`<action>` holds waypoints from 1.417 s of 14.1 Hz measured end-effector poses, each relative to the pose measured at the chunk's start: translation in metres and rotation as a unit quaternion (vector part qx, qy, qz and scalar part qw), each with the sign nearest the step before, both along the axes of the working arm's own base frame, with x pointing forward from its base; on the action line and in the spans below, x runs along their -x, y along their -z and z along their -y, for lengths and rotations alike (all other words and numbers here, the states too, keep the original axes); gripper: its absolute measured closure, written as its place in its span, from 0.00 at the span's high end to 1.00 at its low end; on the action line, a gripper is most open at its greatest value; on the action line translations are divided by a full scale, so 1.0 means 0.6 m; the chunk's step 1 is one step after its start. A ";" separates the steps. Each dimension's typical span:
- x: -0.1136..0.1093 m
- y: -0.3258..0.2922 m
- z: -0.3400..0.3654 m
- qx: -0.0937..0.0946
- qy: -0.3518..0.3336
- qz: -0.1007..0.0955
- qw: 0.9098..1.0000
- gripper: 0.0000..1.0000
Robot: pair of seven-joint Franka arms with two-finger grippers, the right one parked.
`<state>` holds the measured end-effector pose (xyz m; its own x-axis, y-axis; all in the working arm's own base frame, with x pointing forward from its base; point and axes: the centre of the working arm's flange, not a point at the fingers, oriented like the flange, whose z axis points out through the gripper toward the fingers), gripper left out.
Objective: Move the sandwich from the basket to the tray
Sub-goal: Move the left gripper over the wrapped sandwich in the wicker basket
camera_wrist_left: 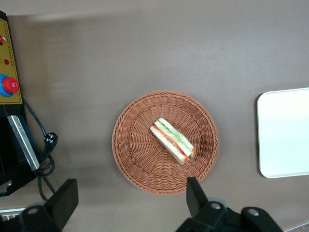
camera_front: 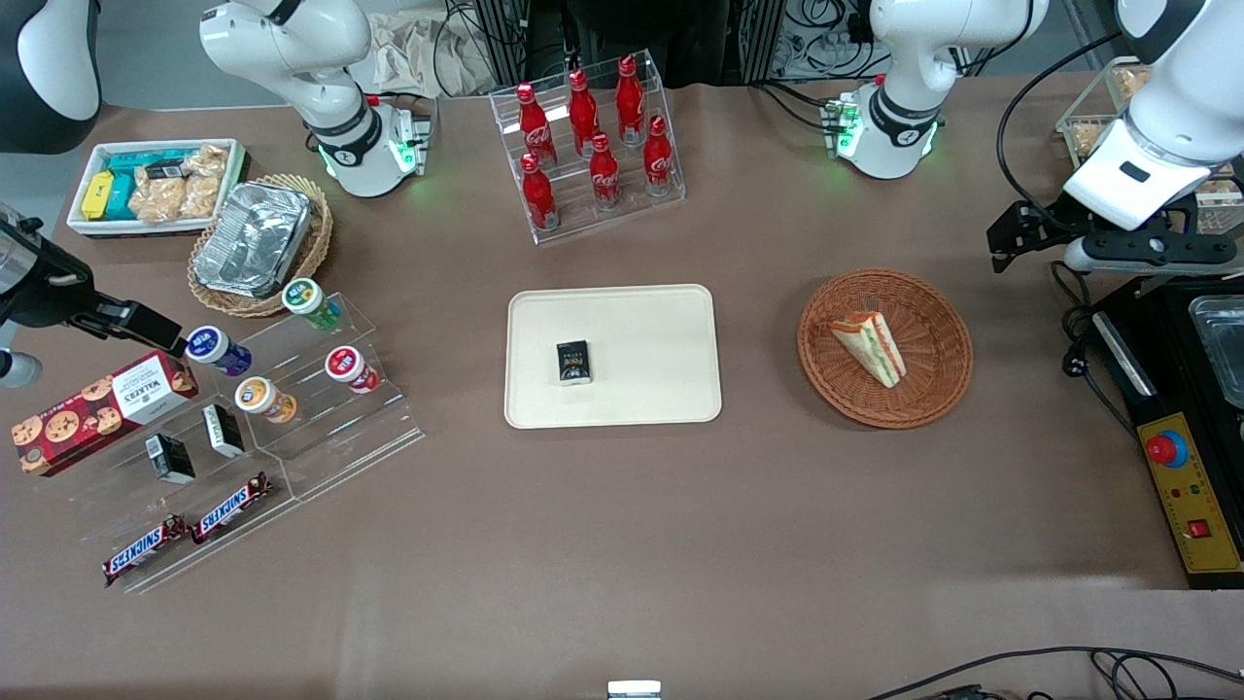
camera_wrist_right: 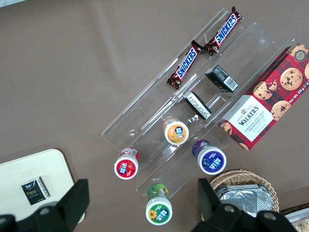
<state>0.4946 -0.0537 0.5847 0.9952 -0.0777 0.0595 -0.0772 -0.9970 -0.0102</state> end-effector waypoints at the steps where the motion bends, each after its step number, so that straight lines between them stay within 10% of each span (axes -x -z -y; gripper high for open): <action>1: 0.000 0.000 0.000 0.000 0.000 0.000 1.000 1.00; 11: 0.002 -0.005 0.025 0.017 -0.120 0.002 0.993 1.00; 20: 0.014 0.034 0.119 0.010 -0.316 -0.027 0.948 1.00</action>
